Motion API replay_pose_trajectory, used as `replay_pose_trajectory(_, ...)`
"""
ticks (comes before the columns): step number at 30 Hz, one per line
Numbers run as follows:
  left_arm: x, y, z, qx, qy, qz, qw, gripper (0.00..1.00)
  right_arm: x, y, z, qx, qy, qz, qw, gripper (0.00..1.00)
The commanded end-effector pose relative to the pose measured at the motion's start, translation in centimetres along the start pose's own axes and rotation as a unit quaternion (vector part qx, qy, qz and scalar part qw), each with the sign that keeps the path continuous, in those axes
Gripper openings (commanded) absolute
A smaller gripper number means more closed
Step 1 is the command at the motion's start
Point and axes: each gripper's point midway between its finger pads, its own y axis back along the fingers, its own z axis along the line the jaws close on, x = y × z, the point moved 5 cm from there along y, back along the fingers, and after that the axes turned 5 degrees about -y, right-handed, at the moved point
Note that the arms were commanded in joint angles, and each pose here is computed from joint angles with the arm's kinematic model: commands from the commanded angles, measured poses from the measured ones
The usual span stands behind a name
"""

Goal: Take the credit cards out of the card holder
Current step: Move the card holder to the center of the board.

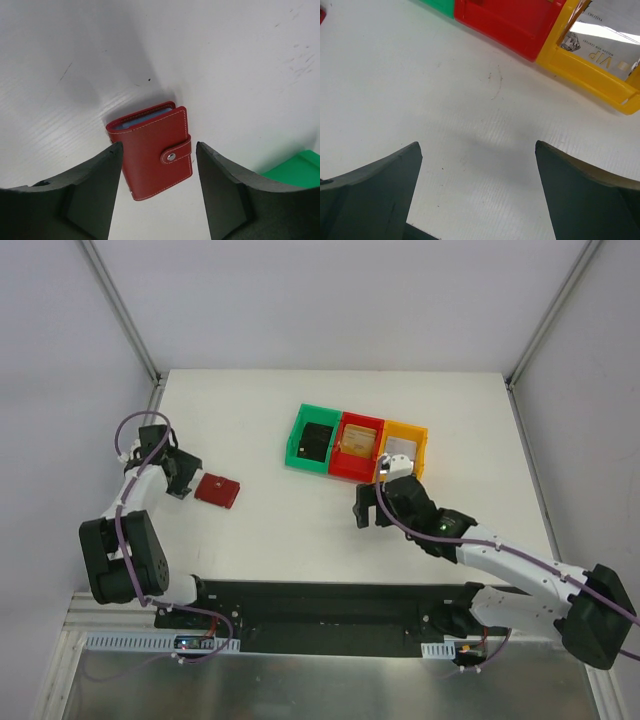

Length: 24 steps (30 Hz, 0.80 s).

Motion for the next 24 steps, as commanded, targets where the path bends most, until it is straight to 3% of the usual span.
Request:
replay_pose_trajectory(1,-0.1,-0.9,-0.2,0.002,-0.034,0.018,0.999,0.59,-1.7,1.2,0.5,-0.018,-0.011,-0.036,0.999,0.98)
replay_pose_trajectory(9,0.5,-3.6,1.6,-0.049,-0.070,0.039,0.996,0.44,-1.5,1.9,0.1,-0.017,-0.011,-0.041,0.999,0.98)
replay_pose_trajectory(13,1.2,-3.9,1.2,-0.031,-0.080,0.065,0.994,0.38,-1.3,2.3,-0.4,-0.012,-0.009,-0.044,0.999,0.98)
replay_pose_trajectory(24,7.4,-3.2,-0.6,0.015,-0.211,0.105,0.972,0.38,-0.4,2.5,-0.9,-0.011,-0.014,-0.042,0.999,0.98)
